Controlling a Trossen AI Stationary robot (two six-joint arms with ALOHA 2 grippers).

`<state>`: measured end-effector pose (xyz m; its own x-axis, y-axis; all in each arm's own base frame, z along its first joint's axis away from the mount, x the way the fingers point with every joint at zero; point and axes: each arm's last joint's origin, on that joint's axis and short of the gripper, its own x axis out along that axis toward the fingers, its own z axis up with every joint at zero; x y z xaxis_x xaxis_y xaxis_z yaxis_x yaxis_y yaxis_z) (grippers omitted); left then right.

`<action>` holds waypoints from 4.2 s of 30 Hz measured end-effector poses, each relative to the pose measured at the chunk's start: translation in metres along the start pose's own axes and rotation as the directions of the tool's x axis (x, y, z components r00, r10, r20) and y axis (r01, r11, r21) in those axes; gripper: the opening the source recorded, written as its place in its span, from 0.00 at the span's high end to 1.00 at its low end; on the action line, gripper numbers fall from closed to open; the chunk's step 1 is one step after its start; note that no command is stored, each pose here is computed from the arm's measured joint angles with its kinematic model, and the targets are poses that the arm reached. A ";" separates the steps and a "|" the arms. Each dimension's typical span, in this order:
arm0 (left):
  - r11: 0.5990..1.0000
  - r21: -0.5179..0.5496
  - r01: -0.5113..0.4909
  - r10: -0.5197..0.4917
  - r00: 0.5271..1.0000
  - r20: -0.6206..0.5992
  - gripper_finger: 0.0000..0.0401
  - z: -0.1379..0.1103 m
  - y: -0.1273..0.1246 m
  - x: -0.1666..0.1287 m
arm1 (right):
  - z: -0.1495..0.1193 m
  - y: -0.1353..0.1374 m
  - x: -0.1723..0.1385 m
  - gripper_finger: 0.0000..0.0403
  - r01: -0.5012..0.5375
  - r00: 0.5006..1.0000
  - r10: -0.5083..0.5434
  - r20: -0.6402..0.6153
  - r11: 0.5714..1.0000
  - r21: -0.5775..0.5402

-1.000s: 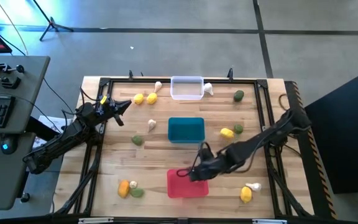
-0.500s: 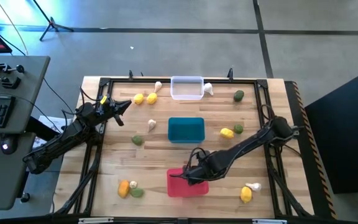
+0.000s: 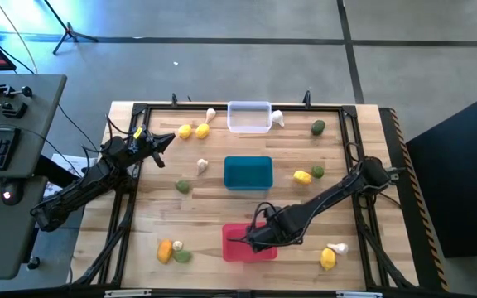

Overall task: Sort produce into baskets
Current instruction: Put the middle right white garlic into the pink bin, then put the bottom right white garlic into the pink bin

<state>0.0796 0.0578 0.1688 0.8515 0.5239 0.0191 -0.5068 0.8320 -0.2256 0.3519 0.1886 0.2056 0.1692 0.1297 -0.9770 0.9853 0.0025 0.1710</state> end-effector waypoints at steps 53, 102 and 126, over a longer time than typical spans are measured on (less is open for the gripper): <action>0.994 -0.007 0.105 -0.105 0.992 -0.070 1.00 -0.004 -0.002 0.004 | -0.039 -0.093 -0.128 1.00 0.013 0.990 -0.126 -0.058 0.498 -0.867; 0.990 0.132 0.042 -0.022 0.988 -0.156 1.00 -0.012 0.002 0.009 | -0.018 -0.252 0.000 0.34 -0.073 0.989 -0.121 -0.088 0.123 -0.990; 0.993 0.114 0.018 0.000 0.988 -0.155 1.00 -0.012 0.003 0.009 | -0.024 -0.249 -0.018 0.66 -0.053 0.984 -0.151 -0.099 0.286 -0.957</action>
<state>0.0875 0.0628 0.1564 0.8621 0.4894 -0.1316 -0.5034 0.8567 -0.1123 0.1034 0.2090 0.1835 0.0156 0.2253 -0.9742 0.2491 0.9427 0.2220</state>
